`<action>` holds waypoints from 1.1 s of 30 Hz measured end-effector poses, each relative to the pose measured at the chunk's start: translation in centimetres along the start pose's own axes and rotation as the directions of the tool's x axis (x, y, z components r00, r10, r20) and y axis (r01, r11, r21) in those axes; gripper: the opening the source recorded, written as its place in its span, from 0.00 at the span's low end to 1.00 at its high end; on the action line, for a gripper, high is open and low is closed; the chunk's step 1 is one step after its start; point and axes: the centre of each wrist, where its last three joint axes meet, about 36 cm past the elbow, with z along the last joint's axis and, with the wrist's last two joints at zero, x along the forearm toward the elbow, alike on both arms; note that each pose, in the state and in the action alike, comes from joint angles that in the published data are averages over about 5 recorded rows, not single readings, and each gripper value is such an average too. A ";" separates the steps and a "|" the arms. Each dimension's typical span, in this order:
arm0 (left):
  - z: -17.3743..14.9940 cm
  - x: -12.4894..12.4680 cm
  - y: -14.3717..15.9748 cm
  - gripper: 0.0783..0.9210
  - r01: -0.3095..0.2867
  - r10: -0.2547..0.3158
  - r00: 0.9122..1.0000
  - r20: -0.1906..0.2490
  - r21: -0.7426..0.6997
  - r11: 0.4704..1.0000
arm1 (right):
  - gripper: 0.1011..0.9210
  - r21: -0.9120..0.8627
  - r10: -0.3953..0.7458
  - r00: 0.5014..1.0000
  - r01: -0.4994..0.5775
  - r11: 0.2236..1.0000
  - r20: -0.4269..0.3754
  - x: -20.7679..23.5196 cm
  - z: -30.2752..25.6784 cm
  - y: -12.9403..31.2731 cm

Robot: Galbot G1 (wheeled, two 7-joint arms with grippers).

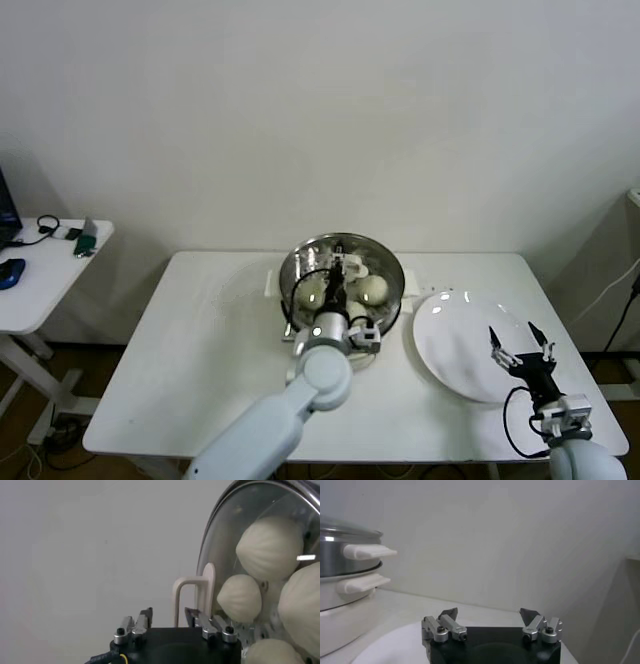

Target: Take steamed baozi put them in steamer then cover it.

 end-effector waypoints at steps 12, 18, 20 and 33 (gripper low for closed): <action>2.1 2.8 2.2 0.87 0.010 -0.011 1.000 0.023 0.056 0.998 | 0.88 -0.007 -0.001 1.000 0.001 1.000 -0.007 -0.4 0.1 0.0; 3.4 4.9 3.4 0.88 0.018 -0.022 0.999 0.039 0.100 0.995 | 0.88 -0.005 -0.002 1.000 0.002 1.000 -0.008 -0.7 0.1 -0.1; 3.9 5.6 3.8 0.88 0.023 -0.028 0.999 0.041 0.117 0.993 | 0.88 -0.004 -0.004 1.000 0.004 1.000 -0.008 -0.8 0.1 -0.2; 12.4 8.0 6.3 0.88 0.100 -0.051 0.990 -0.134 0.384 0.918 | 0.88 0.008 -0.034 0.999 0.034 0.999 -0.002 -0.5 -0.1 -0.1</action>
